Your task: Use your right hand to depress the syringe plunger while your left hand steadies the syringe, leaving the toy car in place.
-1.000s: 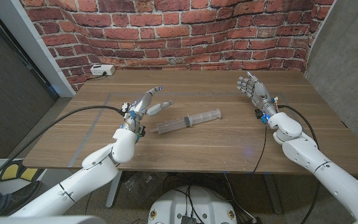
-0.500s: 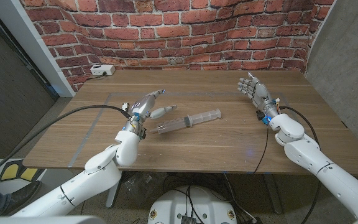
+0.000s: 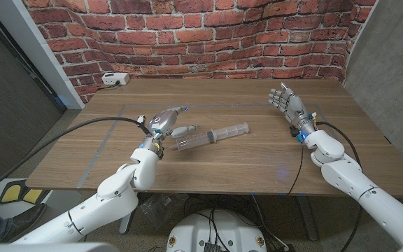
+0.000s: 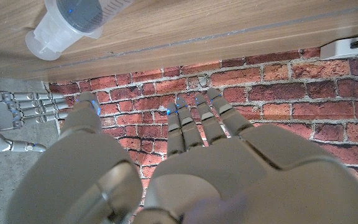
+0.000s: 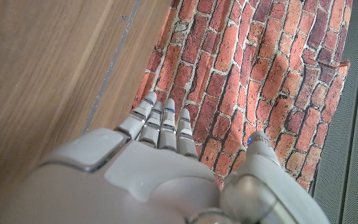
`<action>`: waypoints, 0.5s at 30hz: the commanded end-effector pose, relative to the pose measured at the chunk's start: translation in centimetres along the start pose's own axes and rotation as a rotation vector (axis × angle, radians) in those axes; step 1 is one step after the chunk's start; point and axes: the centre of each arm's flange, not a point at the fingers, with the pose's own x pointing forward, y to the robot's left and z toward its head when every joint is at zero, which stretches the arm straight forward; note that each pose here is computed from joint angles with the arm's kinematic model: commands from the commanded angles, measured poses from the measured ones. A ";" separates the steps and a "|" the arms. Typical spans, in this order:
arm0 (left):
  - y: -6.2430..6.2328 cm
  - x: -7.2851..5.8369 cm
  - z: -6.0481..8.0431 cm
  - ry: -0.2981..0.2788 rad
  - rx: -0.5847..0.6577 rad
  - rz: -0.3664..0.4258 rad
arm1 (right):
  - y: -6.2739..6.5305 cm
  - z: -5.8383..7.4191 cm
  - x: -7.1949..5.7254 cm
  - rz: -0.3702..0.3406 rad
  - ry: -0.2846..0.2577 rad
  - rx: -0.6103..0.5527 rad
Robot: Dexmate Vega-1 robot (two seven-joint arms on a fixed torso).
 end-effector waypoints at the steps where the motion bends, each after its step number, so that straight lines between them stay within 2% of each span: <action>1: -0.1 0.1 0.1 0.020 0.116 -0.056 | 0.6 -0.6 -0.6 -0.007 0.007 0.014; 6: -0.5 0.6 0.4 0.018 0.149 -0.086 | 0.5 -0.5 -0.9 -0.017 0.013 0.014; 10: -0.6 1.1 0.8 0.012 0.191 -0.147 | 0.5 -0.4 -0.9 -0.006 0.015 0.009; 15: -0.7 1.3 1.7 0.030 0.286 -0.160 | 0.7 -0.4 -1.2 -0.002 0.019 0.009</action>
